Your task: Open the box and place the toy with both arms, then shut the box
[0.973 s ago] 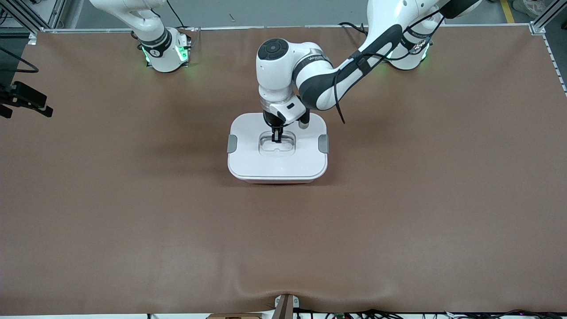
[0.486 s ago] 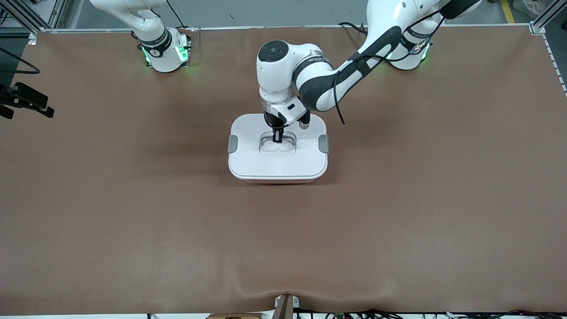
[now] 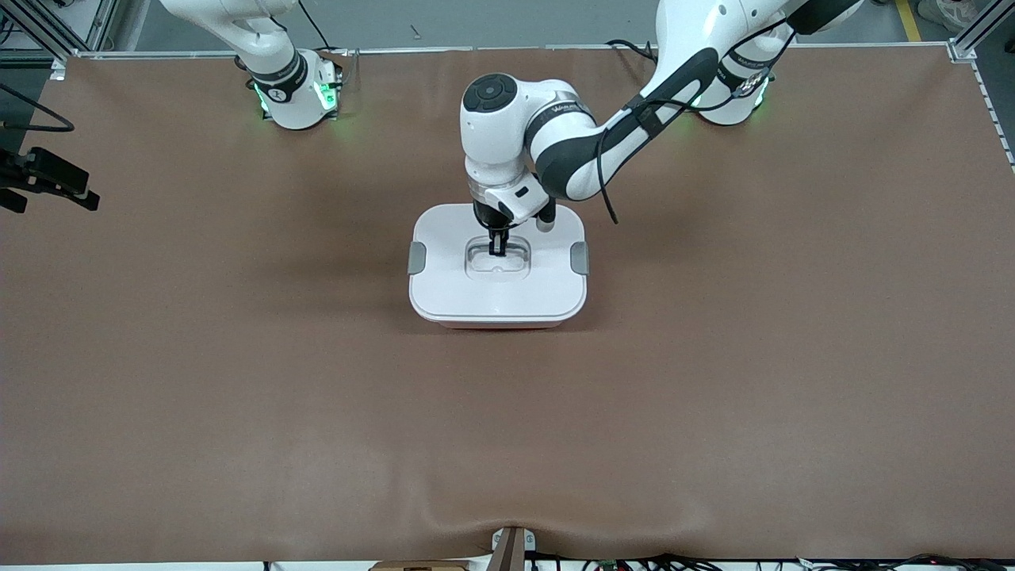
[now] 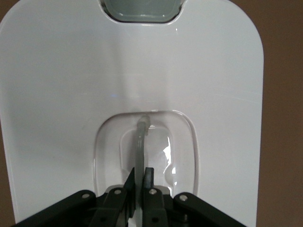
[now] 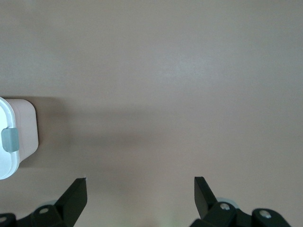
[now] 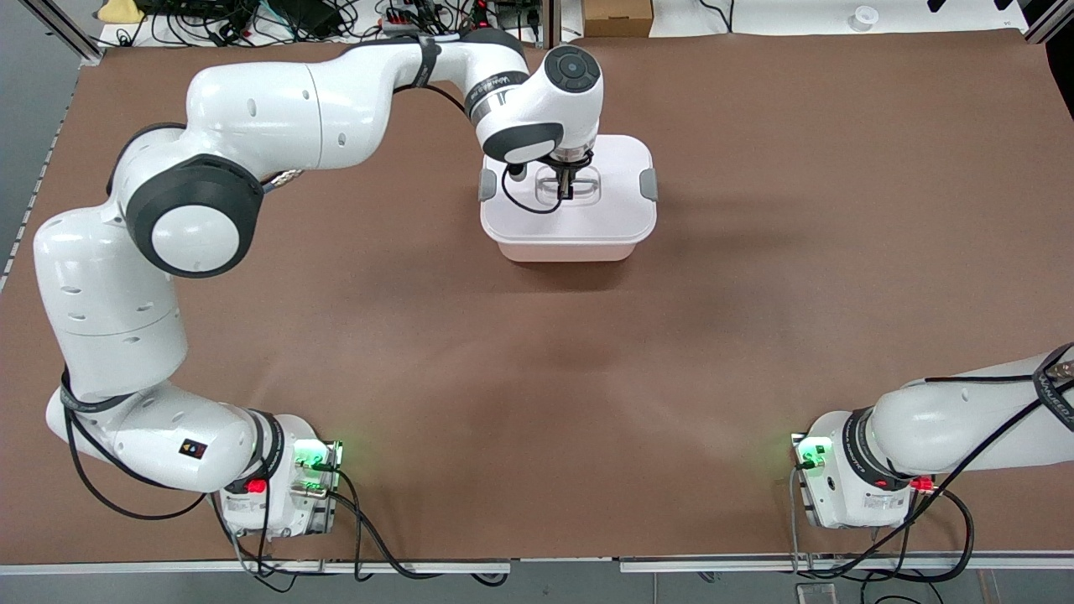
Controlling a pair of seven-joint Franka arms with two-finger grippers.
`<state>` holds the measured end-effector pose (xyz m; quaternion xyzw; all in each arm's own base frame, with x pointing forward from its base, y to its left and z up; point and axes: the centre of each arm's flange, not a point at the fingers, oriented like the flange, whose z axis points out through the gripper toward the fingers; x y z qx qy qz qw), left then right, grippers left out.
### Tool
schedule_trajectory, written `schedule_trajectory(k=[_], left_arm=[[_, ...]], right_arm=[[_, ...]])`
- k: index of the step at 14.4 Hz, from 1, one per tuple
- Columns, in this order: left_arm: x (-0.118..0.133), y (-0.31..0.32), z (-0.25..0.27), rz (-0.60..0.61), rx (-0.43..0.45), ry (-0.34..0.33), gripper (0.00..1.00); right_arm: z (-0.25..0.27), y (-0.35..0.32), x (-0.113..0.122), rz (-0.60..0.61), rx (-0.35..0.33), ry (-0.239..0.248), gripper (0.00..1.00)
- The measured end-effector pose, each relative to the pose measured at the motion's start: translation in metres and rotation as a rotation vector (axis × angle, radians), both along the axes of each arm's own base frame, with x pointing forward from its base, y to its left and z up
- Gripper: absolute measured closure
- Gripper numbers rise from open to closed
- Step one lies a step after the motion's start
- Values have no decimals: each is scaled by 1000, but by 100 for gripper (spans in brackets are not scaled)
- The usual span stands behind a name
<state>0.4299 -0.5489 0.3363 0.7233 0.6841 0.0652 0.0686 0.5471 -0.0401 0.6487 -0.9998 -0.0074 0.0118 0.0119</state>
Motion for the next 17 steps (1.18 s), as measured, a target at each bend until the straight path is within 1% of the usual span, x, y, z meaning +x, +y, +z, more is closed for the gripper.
schedule_trajectory(k=[5, 6, 10, 11, 12, 14, 15, 17], left_arm=[[-3, -1, -3, -19, 10, -18, 93], [-3, 2, -5, -21, 23, -17, 86], [-1, 5, 2, -34, 42, -29, 45], [-3, 5, 9, -32, 47, -31, 36], [-4, 5, 19, -32, 51, -27, 25], [-4, 7, 43, -21, 50, -5, 7], [-2, 10, 58, -6, 46, 6, 0], [14, 27, 92, 23, 33, 36, 0]], right_arm=[[0, 0, 0, 0, 0, -1, 0], [0, 0, 0, 0, 0, -3, 0], [0, -1, 1, -3, 0, -5, 0], [0, -2, 1, -4, -1, -5, 0], [0, -2, 1, -5, -1, -5, 0], [-3, -3, 3, -6, -1, -1, 0], [-5, -3, 5, -6, -2, 0, 0], [-7, -5, 10, -11, -5, -2, 0]])
